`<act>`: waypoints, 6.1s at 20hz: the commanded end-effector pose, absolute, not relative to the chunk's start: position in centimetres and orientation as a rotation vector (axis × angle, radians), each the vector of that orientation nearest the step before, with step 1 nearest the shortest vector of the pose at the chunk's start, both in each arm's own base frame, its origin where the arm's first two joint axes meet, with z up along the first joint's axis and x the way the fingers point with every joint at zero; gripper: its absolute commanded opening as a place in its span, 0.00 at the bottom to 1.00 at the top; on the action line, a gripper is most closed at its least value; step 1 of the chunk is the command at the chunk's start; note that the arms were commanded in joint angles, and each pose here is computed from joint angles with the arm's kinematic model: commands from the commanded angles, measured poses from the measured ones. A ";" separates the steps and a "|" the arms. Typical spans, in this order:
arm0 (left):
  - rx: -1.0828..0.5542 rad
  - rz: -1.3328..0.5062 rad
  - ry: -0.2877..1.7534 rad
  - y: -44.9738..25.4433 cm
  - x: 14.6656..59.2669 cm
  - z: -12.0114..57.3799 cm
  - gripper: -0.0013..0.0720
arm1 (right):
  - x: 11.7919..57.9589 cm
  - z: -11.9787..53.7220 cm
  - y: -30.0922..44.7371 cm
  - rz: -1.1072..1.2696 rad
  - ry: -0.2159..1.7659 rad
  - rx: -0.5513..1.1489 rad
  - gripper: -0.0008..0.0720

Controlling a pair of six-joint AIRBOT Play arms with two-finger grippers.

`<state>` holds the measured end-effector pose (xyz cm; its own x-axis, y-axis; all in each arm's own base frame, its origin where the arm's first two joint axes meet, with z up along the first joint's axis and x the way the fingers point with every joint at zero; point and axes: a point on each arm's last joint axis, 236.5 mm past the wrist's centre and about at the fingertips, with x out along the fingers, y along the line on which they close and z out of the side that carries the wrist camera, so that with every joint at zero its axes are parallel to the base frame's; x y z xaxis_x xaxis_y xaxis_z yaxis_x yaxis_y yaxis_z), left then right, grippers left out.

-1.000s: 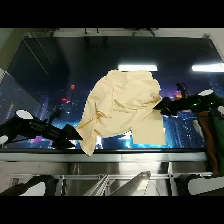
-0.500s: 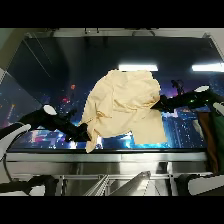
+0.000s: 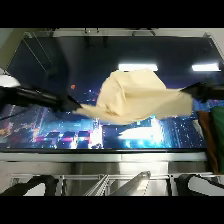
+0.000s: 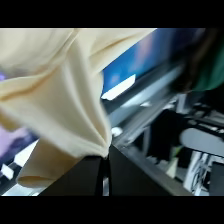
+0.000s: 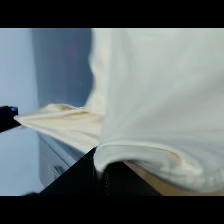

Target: Fold the shirts.

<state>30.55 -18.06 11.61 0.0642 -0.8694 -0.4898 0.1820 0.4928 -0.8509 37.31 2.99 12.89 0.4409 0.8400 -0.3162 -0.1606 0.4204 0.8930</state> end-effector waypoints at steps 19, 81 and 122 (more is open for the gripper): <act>-0.390 -0.789 0.525 -3.2 37.2 33.5 0.05 | 38.3 33.4 6.4 0.600 0.284 0.585 0.04; -0.728 -0.453 1.749 4.0 32.5 -9.9 0.35 | 25.4 -11.1 2.5 0.074 1.533 0.980 0.65; -0.502 -0.584 1.913 -2.1 31.8 -12.4 0.06 | 23.9 -11.4 14.9 0.351 1.531 0.981 0.37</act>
